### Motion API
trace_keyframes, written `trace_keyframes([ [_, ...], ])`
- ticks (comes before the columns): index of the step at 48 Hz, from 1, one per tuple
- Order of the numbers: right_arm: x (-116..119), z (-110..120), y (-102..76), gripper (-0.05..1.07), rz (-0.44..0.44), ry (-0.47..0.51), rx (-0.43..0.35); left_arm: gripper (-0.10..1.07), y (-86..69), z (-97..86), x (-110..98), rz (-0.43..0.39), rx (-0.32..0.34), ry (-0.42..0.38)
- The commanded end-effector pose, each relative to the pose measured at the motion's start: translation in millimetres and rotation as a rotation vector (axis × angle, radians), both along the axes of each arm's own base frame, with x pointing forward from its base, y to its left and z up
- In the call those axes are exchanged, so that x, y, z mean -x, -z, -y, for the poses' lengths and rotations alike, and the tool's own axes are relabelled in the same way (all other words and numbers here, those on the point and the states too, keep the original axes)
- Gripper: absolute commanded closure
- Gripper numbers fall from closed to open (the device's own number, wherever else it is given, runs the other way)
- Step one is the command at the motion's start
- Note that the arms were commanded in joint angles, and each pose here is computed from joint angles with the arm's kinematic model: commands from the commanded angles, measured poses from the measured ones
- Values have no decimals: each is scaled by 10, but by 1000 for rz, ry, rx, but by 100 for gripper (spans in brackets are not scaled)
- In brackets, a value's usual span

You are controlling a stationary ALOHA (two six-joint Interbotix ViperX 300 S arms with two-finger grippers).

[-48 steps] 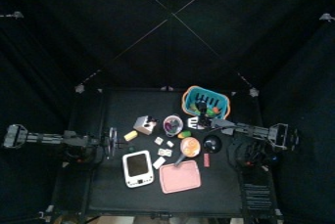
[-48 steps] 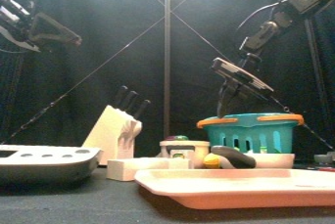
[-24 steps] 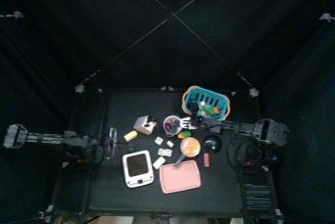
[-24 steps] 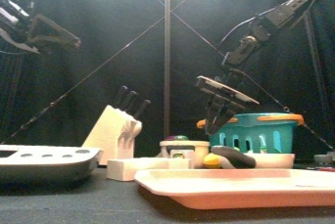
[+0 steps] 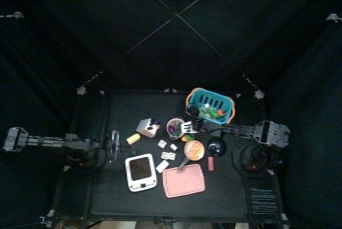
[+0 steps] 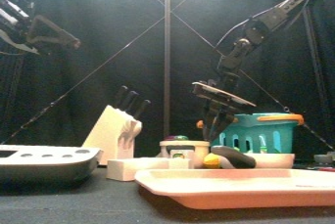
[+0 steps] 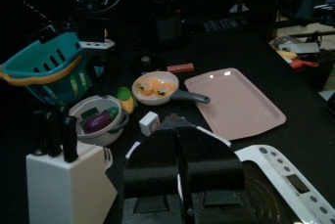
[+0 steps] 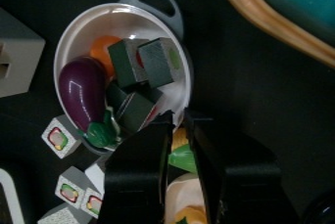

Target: Grab pot

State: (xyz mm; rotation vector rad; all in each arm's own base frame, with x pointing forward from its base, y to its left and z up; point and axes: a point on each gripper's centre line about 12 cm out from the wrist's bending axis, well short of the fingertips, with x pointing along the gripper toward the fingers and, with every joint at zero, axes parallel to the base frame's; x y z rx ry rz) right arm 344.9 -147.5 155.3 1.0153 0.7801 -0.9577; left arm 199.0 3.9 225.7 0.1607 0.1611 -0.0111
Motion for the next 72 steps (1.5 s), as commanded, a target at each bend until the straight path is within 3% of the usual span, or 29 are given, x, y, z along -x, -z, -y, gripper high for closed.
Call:
trace_keyframes([
  [1,-53,27,-98,42,30,-4,15,100,-44,-6,-17,14,1,-3],
  [42,-228,146,106,45,-34,-8,20,100,-13,-12,-12,-13,1,-7],
  [58,-218,146,88,73,-40,-6,20,100,-10,-12,-13,-15,1,-7],
  [72,-230,150,-81,74,1,-2,34,100,-13,-12,-12,-13,1,-7],
])
